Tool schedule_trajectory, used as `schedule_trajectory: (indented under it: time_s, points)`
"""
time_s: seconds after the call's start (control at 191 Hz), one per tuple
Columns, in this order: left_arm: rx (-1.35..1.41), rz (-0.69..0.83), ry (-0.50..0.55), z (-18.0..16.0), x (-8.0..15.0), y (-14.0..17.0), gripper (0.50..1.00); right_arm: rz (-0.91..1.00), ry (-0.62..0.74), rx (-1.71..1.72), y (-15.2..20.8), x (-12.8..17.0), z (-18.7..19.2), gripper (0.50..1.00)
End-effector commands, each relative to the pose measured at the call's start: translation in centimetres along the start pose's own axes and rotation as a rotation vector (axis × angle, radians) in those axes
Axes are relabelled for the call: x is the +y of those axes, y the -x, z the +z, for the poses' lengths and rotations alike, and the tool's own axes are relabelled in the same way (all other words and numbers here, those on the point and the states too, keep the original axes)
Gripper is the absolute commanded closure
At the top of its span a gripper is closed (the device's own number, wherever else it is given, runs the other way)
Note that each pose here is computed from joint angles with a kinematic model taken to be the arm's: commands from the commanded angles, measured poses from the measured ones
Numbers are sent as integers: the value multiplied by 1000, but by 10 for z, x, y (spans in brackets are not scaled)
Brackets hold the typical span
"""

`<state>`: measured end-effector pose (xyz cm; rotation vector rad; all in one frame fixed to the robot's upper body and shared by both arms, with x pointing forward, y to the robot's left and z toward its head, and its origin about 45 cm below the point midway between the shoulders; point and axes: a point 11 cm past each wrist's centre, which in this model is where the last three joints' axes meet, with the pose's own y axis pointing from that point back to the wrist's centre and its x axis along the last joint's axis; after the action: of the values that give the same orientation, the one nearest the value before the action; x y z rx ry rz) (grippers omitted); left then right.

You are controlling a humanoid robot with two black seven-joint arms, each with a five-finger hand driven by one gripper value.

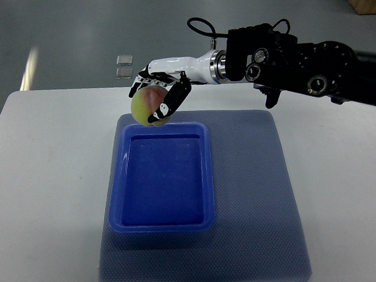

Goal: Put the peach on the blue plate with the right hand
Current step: 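Lower the peach into the blue tray with the right hand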

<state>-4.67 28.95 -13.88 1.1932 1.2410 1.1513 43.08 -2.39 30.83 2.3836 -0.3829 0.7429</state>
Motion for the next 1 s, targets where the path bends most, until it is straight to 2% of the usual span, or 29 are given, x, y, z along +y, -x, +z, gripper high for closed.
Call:
schedule_trajectory:
  time_s: [0.0, 0.142, 0.194, 0.199, 0.241, 0.457, 0.551, 0.645, 0.687, 0.735, 0.74, 0.777, 0.824, 0.829, 0.918, 0.966, 0.971, 0.997]
  points:
    - [0, 2, 0, 0, 0, -1, 500, -56, -11, -26, 37, -31, 0, 973]
    - [0, 1, 0, 0, 0, 0, 500, -52, 33, -84, 51, -33, 31, 969]
    - [0, 1, 0, 0, 0, 0, 500, -52, 33, -85, 51, -33, 31, 969]
    - [0, 1, 0, 0, 0, 0, 500, -50, 52, -96, 55, -33, 42, 967]
    - [0, 1, 0, 0, 0, 0, 500, -54, 64, -97, 61, -34, 50, 967]
    - [-1, 1, -2, 0, 0, 0, 500, -77, 93, -96, 79, -34, 68, 957]
    - [-1, -1, -2, 0, 0, 0, 500, -91, 99, -117, 89, -35, 75, 928]
    - [-1, -1, -2, 0, 0, 0, 500, -97, 107, -132, 96, -35, 81, 881]
    - [-1, -1, -2, 0, 0, 0, 500, -100, 110, -140, 100, -35, 84, 844]
    - [-1, -1, -2, 0, 0, 0, 500, -100, 110, -140, 100, -35, 84, 844]
    - [-1, -1, -2, 0, 0, 0, 500, -102, 114, -147, 103, -35, 87, 820]
    - [-1, 1, -2, 0, 0, 0, 500, -102, 115, -149, 103, -35, 88, 801]
    - [-1, 1, -2, 0, 0, 0, 500, -102, 115, -149, 103, -35, 88, 801]
    - [-1, -1, -2, 0, 0, 0, 500, -102, 116, -150, 104, -35, 88, 724]
    - [-1, 1, -2, 0, 0, 0, 500, -100, 115, -153, 104, -35, 88, 685]
    - [-1, 1, -2, 0, 0, 0, 500, -100, 115, -153, 104, -35, 88, 685]
    - [-1, -1, -2, 0, 0, 0, 500, -98, 111, -156, 103, -35, 87, 634]
    - [-1, -1, -2, 0, 0, 0, 500, -97, 110, -156, 102, -35, 87, 617]
